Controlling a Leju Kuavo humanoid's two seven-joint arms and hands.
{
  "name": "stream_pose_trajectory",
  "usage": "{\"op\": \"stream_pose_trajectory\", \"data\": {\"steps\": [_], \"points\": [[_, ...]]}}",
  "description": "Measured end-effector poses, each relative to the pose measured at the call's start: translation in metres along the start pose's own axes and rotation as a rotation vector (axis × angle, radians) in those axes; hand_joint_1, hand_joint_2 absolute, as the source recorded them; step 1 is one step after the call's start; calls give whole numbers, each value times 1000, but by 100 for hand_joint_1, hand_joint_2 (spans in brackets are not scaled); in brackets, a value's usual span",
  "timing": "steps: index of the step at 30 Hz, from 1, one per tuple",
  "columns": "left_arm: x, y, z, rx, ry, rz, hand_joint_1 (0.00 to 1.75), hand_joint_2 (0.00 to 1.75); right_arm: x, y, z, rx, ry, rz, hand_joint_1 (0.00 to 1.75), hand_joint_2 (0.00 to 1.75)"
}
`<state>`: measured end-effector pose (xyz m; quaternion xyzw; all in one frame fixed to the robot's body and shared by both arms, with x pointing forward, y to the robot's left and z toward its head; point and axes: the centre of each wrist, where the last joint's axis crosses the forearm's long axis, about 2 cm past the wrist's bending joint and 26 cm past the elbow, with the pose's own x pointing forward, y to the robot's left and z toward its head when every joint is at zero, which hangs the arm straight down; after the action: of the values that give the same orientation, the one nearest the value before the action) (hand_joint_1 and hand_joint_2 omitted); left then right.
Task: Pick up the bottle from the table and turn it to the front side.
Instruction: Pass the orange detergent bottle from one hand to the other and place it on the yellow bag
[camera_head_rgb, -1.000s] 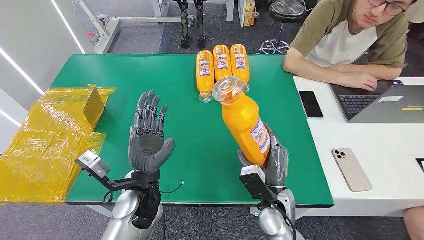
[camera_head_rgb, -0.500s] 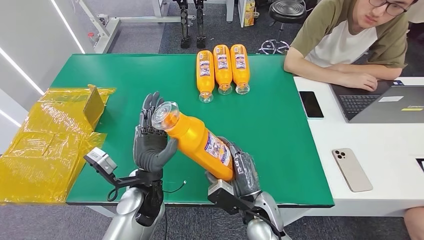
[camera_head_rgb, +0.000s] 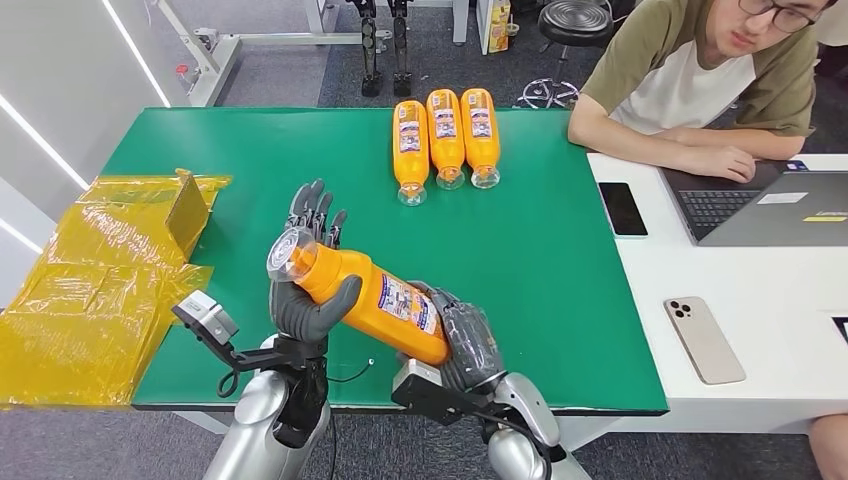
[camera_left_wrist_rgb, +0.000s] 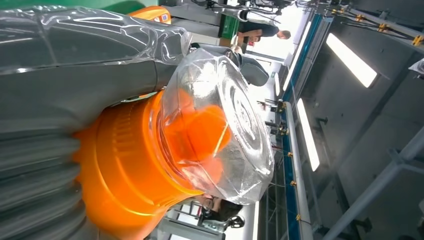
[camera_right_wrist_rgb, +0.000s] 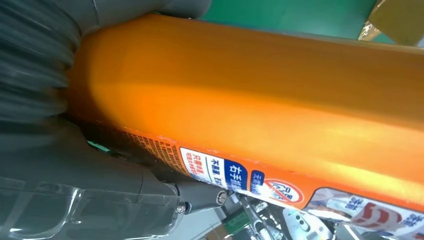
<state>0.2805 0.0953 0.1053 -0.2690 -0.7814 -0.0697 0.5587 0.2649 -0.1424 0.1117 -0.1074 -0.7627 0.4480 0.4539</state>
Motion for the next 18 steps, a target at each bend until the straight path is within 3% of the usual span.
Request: {"op": "stream_pose_trajectory", "data": {"steps": [1,2,5,6,18], "points": [[0,0,0,-2,1,-3,0,175,0,0,0,6,0,7,175,175],[0,0,0,-4,2,-6,11,175,-1,0,-1,11,0,15,175,175],[0,0,0,-18,4,-15,136,175,-2,-2,-2,20,0,41,175,175],[0,0,0,-25,5,-18,169,175,-2,-2,-2,21,0,48,175,175],[0,-4,-2,-82,0,-20,175,175,-7,-6,-2,-3,10,80,175,175]]}}
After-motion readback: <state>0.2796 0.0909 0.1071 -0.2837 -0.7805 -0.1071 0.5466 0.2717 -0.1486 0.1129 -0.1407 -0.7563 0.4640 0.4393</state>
